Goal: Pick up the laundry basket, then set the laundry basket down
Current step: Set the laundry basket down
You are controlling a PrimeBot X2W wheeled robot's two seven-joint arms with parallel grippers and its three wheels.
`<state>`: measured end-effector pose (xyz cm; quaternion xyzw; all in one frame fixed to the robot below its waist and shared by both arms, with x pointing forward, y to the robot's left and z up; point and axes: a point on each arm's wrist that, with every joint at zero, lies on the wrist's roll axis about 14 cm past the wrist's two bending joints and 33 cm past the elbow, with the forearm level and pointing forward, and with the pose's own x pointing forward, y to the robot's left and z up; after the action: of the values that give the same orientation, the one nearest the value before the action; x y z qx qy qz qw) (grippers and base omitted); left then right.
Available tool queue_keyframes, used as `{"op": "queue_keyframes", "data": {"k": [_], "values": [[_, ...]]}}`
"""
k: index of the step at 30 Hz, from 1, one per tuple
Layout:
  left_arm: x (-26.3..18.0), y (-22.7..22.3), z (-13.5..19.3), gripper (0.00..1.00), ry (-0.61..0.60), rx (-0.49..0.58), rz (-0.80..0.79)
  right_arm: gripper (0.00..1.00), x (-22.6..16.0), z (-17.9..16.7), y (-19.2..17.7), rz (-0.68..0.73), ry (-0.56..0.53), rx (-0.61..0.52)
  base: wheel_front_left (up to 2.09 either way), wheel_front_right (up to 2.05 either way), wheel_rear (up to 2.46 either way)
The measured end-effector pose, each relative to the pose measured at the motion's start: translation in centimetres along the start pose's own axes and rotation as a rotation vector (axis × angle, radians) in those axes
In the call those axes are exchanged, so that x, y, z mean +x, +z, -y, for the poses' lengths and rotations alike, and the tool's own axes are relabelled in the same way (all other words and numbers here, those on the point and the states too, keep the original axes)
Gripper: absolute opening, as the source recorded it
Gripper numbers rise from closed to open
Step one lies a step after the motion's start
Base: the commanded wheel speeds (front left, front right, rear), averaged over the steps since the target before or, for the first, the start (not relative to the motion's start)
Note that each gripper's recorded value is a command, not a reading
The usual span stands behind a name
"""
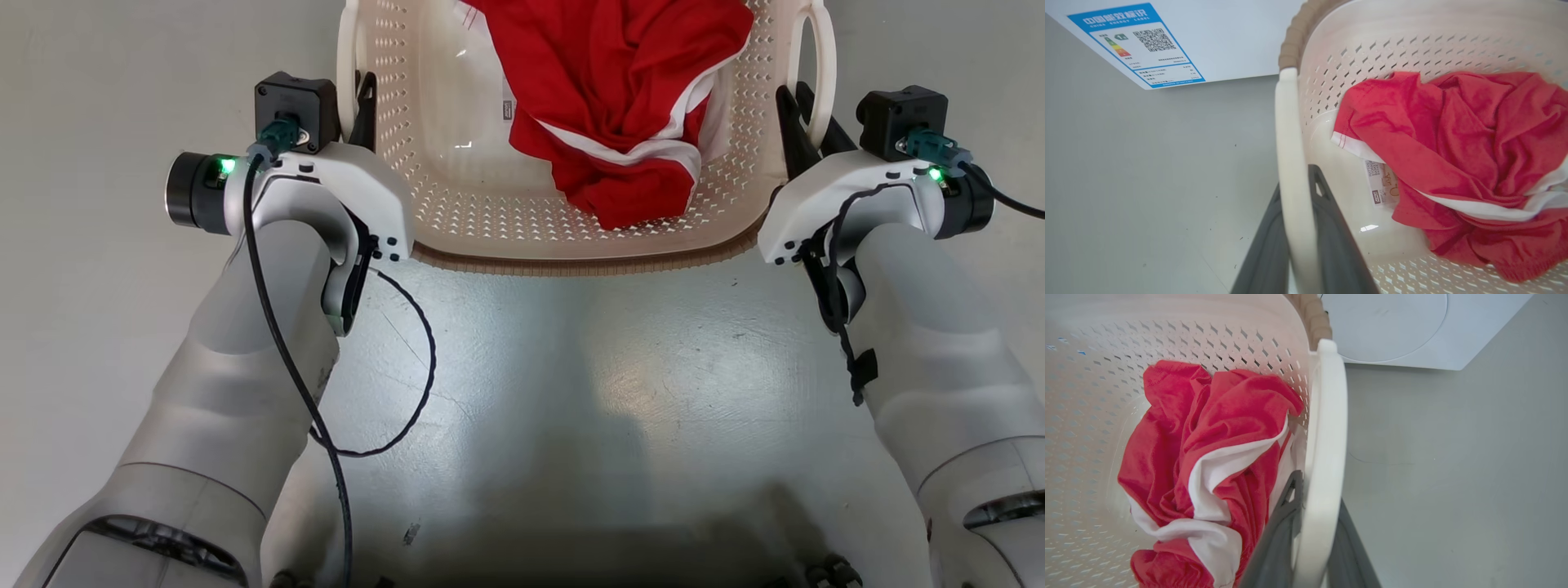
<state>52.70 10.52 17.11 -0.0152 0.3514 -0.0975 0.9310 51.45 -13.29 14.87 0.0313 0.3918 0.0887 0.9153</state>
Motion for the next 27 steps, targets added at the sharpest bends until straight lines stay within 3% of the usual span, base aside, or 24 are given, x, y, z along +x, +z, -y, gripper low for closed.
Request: {"op": "queue_keyframes", "data": {"k": [27], "values": [[1.3,-0.7,0.3,0.00,-0.015,-0.011,-0.005,0.00,0.7,1.0,-0.9,-0.011,-0.024,0.010,0.00,0.00,0.00]]}}
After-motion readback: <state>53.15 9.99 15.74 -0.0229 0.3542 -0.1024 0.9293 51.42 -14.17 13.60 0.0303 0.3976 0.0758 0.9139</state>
